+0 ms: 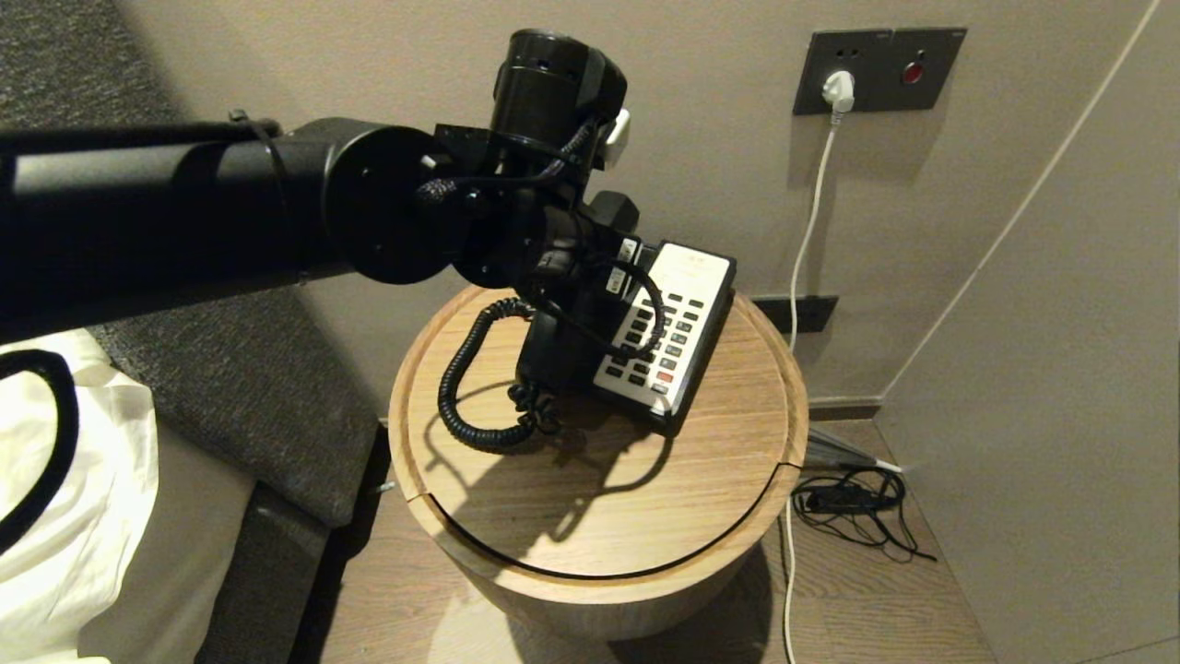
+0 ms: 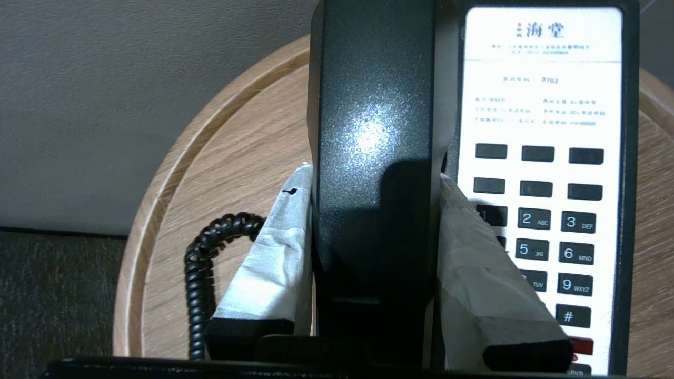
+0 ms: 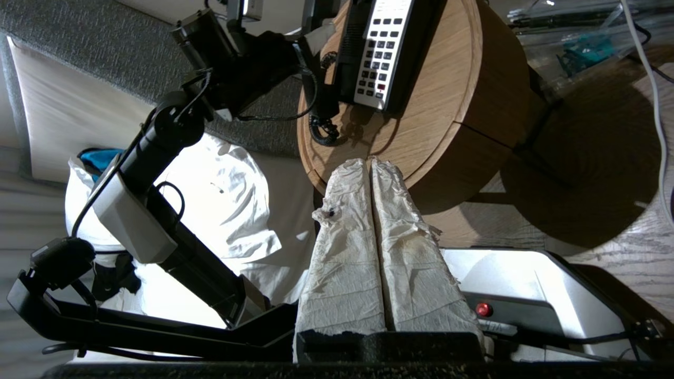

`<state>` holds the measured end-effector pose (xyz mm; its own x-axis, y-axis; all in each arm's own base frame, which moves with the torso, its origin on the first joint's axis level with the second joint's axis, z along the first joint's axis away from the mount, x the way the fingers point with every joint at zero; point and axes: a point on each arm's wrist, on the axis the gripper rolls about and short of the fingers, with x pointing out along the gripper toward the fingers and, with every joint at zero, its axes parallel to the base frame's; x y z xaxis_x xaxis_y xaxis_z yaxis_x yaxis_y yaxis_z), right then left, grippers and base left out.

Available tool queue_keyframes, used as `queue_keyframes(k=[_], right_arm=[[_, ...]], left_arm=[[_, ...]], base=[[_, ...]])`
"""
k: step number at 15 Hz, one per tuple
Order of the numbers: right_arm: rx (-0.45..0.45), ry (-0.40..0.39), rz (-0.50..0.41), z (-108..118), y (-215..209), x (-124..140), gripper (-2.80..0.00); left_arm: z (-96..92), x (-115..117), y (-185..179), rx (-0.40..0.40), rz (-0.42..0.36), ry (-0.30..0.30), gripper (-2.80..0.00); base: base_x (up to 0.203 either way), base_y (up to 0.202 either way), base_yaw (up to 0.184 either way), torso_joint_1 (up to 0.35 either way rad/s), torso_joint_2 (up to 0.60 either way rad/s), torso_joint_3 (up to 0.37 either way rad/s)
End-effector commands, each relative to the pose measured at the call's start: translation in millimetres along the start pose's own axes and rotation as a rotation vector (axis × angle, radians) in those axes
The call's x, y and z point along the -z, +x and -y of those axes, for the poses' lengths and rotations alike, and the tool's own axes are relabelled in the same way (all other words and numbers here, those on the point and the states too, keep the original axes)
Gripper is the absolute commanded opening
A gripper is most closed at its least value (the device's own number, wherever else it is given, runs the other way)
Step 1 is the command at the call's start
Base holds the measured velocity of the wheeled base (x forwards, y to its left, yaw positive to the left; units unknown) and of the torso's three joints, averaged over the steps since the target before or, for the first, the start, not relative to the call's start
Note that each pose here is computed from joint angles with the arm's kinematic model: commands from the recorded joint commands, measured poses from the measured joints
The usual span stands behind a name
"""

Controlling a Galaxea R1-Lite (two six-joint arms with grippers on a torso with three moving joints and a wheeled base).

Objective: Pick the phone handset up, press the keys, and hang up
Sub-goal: Put the handset back

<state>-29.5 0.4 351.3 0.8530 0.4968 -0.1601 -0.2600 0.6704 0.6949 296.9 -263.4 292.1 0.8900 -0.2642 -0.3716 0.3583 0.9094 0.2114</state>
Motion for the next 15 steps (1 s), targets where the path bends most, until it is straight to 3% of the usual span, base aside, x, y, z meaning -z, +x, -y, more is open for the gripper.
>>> queue_keyframes(k=[1,5,13,15], right_arm=[[0.000,0.006,-0.006,0.7,-0.6,1.2,-2.80],[0.000,0.007,-0.008,0.6,0.4,0.7,-2.80],[-0.007,0.013,-0.031,3.9,1.0,4.8,-2.80],[-0.006,0.013,-0.033,4.2,1.1,5.0,-2.80]], left_arm=[[2.7,2.2,7.4,-0.004,-0.001,0.001,-2.80],[5.1,-0.3,20.1,-0.009,0.059,-0.020,-2.80],[0.5,2.2,27.3,-0.018,0.052,-0.016,-2.80],[2.7,2.9,27.6,0.011,0.052,-0.013,-2.80]], base=[[0.000,0.000,0.000,0.000,0.00,0.000],[0.000,0.000,0.000,0.000,0.00,0.000],[0.000,0.000,0.000,0.000,0.00,0.000],[0.000,0.000,0.000,0.000,0.00,0.000]])
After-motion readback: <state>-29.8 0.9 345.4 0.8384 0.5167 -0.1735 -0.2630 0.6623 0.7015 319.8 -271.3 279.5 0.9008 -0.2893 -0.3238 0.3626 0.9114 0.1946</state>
